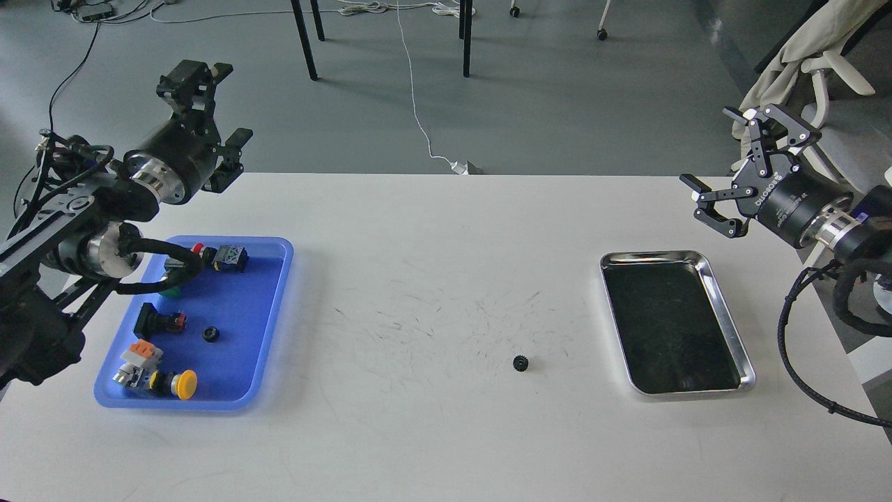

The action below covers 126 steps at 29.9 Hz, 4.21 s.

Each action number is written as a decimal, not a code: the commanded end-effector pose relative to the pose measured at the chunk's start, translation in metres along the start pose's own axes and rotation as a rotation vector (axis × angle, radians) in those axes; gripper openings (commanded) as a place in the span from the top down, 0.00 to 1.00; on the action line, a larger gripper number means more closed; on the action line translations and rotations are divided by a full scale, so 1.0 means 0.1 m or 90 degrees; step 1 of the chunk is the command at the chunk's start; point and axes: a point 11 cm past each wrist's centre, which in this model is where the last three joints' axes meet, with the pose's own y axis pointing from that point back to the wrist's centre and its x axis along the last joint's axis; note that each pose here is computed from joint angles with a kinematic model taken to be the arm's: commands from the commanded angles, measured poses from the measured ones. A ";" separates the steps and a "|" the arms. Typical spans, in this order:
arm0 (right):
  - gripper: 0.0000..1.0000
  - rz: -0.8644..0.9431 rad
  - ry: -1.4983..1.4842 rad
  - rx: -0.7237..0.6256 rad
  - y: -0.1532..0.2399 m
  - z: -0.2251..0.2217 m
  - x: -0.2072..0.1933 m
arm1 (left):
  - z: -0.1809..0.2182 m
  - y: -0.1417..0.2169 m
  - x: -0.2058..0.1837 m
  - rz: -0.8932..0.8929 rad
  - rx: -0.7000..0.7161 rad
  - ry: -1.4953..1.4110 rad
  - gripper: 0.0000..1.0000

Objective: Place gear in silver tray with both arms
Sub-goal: 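Release the gear on the table and retract the left gripper, then reach the right gripper down to the gear and grasp it, then carry the gear into the silver tray and open the right gripper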

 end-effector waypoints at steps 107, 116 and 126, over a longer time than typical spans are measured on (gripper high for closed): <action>0.98 -0.247 0.717 -0.607 -0.56 0.68 -0.43 | -0.17 0.11 0.14 0.037 0.000 0.105 0.02; 0.98 -0.228 0.707 -0.623 -0.69 0.99 -0.34 | -0.16 0.11 0.14 0.037 -0.001 0.106 0.02; 0.96 -0.256 0.703 -0.629 -0.70 1.12 -0.45 | -0.16 0.11 0.15 0.038 -0.001 0.105 0.02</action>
